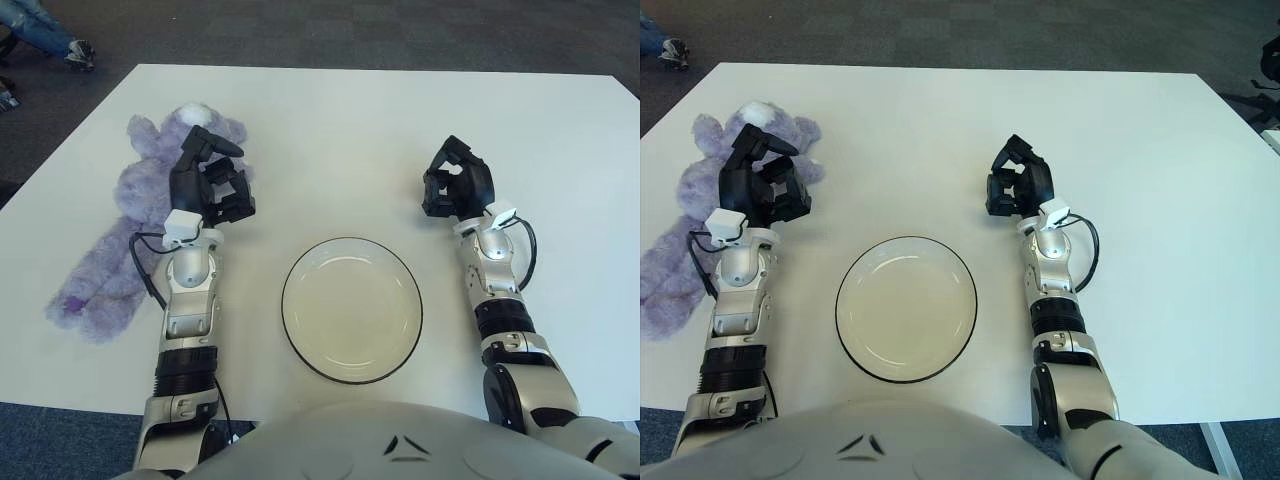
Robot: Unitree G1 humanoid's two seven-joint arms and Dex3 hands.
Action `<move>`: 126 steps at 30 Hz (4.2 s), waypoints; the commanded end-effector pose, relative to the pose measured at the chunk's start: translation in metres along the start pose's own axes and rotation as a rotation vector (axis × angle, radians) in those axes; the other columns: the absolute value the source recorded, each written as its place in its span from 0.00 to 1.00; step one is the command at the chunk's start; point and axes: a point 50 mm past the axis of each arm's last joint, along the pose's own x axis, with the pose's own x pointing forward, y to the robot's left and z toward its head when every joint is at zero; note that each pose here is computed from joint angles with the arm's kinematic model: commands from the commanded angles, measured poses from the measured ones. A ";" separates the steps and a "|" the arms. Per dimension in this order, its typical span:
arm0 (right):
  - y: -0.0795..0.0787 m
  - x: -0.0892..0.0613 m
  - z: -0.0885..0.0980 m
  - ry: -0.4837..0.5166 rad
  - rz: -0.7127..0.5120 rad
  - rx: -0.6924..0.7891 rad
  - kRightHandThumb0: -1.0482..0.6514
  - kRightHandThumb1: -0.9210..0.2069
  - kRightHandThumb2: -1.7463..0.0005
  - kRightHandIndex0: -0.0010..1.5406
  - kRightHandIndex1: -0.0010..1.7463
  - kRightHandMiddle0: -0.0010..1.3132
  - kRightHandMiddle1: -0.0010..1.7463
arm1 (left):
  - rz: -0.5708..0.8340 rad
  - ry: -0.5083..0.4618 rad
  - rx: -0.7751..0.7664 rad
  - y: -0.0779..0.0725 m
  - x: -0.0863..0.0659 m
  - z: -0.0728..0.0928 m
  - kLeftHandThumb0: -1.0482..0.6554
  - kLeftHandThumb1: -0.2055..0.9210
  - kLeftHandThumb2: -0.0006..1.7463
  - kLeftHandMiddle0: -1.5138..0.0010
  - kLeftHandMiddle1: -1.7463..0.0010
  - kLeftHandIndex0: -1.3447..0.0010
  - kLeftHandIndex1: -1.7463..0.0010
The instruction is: Put the doll into the plate.
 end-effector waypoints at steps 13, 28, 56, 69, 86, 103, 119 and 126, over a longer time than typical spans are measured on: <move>-0.001 -0.005 0.002 0.008 -0.023 0.003 0.33 0.54 0.24 0.84 1.00 0.48 1.00 | 0.169 -0.200 0.472 0.044 0.012 0.036 0.37 0.63 0.62 0.39 0.00 0.66 0.00; -0.002 -0.004 0.001 0.014 -0.020 -0.008 0.33 0.54 0.24 0.84 1.00 0.48 1.00 | 0.182 -0.123 0.917 0.064 0.011 0.042 0.53 0.69 0.58 0.74 0.03 0.77 0.00; -0.003 -0.006 0.002 0.018 -0.036 -0.006 0.33 0.54 0.24 0.84 1.00 0.47 1.00 | 0.067 0.161 1.346 0.071 0.010 0.046 0.08 1.00 0.24 1.00 0.71 1.00 0.46; -0.003 -0.006 0.002 0.017 -0.039 -0.010 0.33 0.55 0.23 0.84 1.00 0.48 1.00 | 0.041 0.228 1.330 0.068 0.011 0.042 0.05 0.97 0.18 1.00 0.79 1.00 0.53; -0.003 -0.005 0.002 0.014 -0.032 -0.006 0.33 0.54 0.24 0.84 1.00 0.47 1.00 | -0.134 0.316 1.341 0.064 0.010 0.039 0.02 1.00 0.22 1.00 0.89 1.00 0.61; -0.003 -0.005 0.005 0.006 -0.036 -0.027 0.34 0.50 0.27 0.81 1.00 0.44 1.00 | -0.315 0.391 1.331 0.059 0.010 0.025 0.00 1.00 0.29 1.00 0.94 1.00 0.73; -0.004 -0.006 0.006 0.009 -0.037 -0.020 0.34 0.51 0.27 0.81 1.00 0.45 1.00 | -0.419 0.484 1.289 0.057 0.015 0.008 0.00 1.00 0.32 1.00 1.00 1.00 0.85; -0.004 -0.006 0.006 0.012 -0.040 -0.014 0.34 0.51 0.27 0.81 1.00 0.45 1.00 | -0.421 0.522 1.271 0.058 0.015 0.003 0.00 1.00 0.30 1.00 1.00 1.00 0.91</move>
